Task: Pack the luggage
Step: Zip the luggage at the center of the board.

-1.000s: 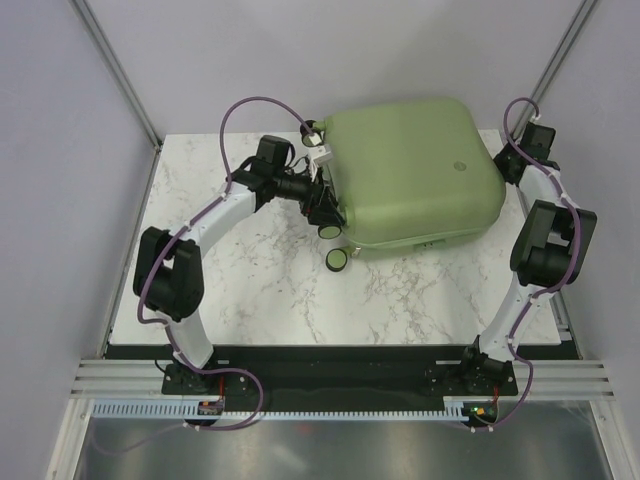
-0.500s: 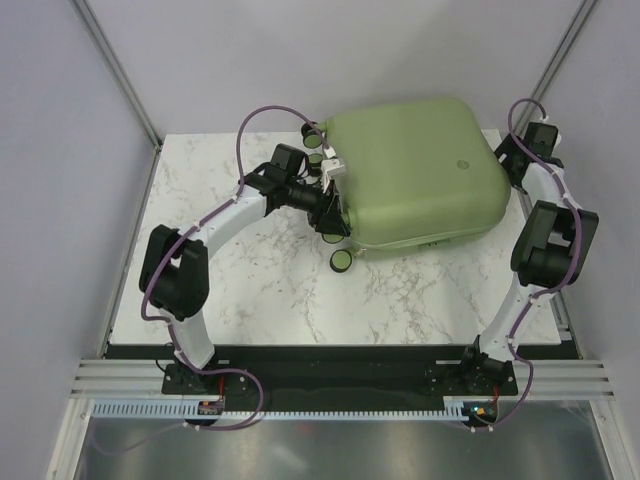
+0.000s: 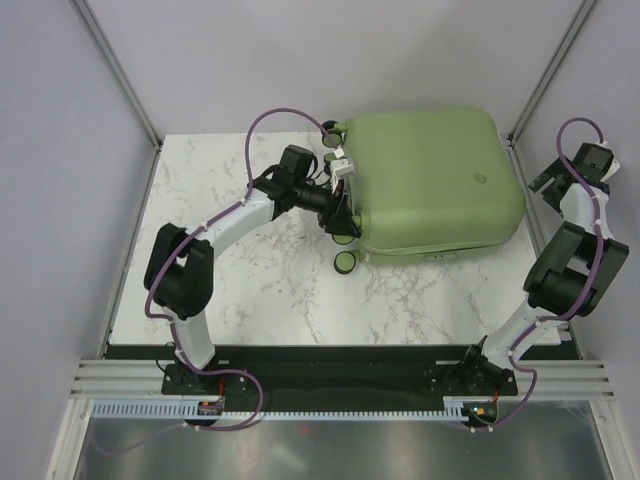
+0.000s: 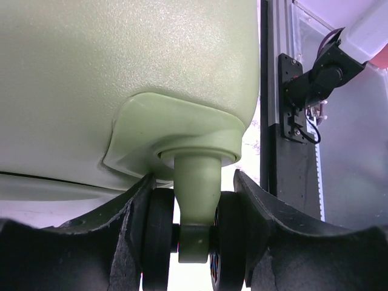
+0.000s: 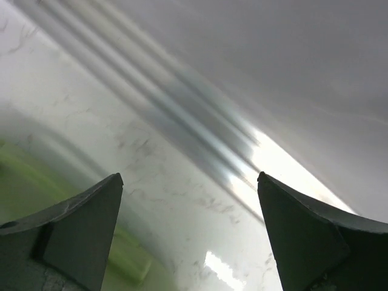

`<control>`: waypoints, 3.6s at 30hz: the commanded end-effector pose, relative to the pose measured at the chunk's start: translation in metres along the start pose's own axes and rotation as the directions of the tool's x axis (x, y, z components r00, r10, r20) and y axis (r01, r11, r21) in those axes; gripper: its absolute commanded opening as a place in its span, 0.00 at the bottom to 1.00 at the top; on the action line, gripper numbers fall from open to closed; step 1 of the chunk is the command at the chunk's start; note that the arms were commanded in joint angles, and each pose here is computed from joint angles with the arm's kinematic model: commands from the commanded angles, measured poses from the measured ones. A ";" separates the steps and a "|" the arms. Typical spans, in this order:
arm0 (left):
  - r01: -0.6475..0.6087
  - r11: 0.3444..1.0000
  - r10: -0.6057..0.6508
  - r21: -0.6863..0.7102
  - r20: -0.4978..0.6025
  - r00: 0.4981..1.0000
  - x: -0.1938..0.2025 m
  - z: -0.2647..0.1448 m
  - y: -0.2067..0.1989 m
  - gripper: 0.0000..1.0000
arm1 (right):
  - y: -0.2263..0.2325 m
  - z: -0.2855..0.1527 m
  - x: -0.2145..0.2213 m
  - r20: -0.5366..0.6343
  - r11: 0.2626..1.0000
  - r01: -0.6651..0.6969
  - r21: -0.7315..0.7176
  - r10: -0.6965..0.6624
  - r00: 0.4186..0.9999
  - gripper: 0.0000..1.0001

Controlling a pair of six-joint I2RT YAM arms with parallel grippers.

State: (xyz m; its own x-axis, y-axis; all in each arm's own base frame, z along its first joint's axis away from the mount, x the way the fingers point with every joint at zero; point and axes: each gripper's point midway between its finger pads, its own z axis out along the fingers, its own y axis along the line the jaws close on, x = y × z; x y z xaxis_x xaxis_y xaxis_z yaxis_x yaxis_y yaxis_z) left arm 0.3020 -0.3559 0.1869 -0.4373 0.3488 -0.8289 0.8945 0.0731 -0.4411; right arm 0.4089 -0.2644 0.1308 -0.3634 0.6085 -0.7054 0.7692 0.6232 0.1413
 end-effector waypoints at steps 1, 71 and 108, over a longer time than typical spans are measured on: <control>0.058 0.997 -0.058 0.053 0.006 0.998 0.000 0.012 -0.010 0.02 | 0.018 0.000 0.004 -0.057 0.995 -0.040 -0.094 0.034 0.998 0.97; 0.226 0.974 -0.216 -0.027 0.192 0.957 -0.049 -0.035 0.036 0.02 | 0.205 -0.296 0.363 0.302 0.866 0.152 -0.476 -0.002 0.953 0.70; 0.260 0.965 -0.246 -0.036 0.226 0.943 -0.045 -0.052 0.051 0.02 | 0.160 -0.271 0.304 0.460 0.946 0.215 -0.242 -0.083 0.884 0.00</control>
State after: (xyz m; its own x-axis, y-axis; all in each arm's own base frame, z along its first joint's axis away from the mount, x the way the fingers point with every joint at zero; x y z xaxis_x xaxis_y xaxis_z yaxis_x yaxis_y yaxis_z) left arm 0.3300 -0.3423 0.2000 -0.6928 0.2054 -0.6913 0.7186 0.1152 -0.6858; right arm 0.2841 0.2277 0.1046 -0.1984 0.4697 -0.8603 0.4463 0.8247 0.3474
